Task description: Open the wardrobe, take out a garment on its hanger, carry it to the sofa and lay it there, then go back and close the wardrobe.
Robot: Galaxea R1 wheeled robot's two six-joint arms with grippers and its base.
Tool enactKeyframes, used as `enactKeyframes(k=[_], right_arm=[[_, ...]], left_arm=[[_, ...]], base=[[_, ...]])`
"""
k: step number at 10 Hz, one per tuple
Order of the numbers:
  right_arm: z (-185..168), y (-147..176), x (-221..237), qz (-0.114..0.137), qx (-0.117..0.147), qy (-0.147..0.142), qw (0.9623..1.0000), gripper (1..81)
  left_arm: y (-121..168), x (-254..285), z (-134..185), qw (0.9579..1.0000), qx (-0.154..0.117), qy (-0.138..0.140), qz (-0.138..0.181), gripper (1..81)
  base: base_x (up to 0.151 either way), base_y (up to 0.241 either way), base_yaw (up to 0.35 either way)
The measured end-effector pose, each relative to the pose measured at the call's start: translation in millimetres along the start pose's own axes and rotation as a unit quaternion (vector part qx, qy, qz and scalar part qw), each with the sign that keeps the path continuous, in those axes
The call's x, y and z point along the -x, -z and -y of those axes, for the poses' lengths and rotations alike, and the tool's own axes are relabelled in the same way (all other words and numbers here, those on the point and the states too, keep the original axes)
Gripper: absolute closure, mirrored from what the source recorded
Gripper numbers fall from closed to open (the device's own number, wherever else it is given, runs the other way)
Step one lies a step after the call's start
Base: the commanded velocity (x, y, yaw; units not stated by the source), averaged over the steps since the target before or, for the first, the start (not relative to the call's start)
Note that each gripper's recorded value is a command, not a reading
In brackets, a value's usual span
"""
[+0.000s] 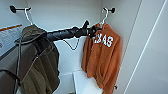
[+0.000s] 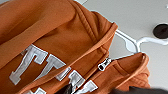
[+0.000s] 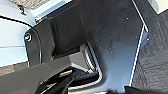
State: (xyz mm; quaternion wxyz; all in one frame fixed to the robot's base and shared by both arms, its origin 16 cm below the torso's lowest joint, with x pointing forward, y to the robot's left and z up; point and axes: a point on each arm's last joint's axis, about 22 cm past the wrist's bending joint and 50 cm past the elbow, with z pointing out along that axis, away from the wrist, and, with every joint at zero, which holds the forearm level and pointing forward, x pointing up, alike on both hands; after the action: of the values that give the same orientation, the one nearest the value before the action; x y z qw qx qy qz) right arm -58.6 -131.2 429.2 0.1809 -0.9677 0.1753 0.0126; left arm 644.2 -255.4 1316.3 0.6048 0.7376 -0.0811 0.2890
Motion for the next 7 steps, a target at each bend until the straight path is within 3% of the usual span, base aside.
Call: enactKeyframes(k=[4, 7], right_arm=[[0.2, 0.0, 0.4, 0.001, 0.0, -0.012, 0.9999, 1.0], [0.5, -0.1, 1.6, 0.001, -0.001, -0.014, 0.9999, 1.0]], left_arm=[[-6.5, -42.2, -29.0, 0.9975, 0.023, 0.046, -0.048, 1.0], [-16.0, -52.6, -53.2, 0.9961, 0.035, 0.052, -0.063, 1.0]], base=[[0.0, 0.0, 0.0], [0.0, 0.0, 0.0]])
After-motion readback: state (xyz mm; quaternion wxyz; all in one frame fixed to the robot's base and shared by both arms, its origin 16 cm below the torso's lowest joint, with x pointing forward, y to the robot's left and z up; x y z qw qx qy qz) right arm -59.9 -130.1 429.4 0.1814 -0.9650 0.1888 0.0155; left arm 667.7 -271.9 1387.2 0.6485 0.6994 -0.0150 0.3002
